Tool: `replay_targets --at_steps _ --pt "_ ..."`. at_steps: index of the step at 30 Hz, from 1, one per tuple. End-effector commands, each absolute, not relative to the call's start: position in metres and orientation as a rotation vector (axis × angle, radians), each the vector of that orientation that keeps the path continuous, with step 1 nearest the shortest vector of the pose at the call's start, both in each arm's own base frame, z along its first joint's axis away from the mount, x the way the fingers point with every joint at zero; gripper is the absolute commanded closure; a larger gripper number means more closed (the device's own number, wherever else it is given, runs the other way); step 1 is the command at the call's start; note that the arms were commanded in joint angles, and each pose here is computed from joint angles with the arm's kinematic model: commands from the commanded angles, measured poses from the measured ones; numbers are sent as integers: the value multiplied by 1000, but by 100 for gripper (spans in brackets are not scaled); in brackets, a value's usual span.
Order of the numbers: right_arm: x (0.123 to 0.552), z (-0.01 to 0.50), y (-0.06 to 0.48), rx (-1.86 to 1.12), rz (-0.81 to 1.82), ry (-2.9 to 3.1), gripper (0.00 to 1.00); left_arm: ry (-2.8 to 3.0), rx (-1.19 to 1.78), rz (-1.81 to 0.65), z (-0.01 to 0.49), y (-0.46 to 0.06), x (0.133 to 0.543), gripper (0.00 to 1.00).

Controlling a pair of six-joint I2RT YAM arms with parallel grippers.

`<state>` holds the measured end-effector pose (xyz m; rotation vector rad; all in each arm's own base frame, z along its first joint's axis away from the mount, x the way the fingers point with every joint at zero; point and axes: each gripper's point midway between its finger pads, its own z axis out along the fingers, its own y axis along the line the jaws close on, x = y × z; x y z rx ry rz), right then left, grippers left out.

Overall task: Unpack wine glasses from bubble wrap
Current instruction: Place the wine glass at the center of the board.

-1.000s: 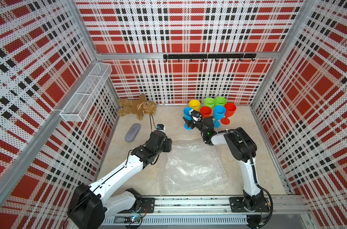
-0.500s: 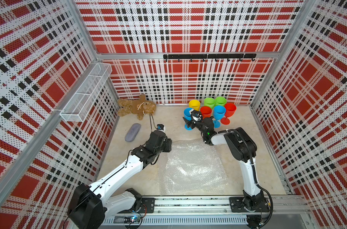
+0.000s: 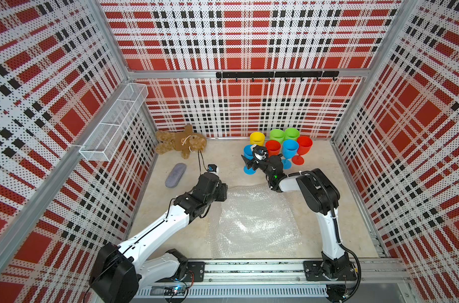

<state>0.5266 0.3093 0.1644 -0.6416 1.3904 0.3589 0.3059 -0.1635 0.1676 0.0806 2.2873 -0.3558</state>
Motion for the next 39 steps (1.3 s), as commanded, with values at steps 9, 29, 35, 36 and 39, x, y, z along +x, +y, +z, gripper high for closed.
replay_targets --at_steps 9,29,35,36,39 --pt "524 194 305 -618 357 1316 0 2278 78 -350 168 -162 309 44" --pt "514 253 302 -590 371 1229 0 2255 69 -353 175 -160 308 44" --pt "497 307 303 -607 415 1149 0 2240 65 -360 181 -159 308 43" --pt "492 320 303 -610 427 1137 0 2233 64 -365 184 -159 309 42" --pt "474 359 301 -611 468 1113 0 2188 72 -401 202 -160 308 34"
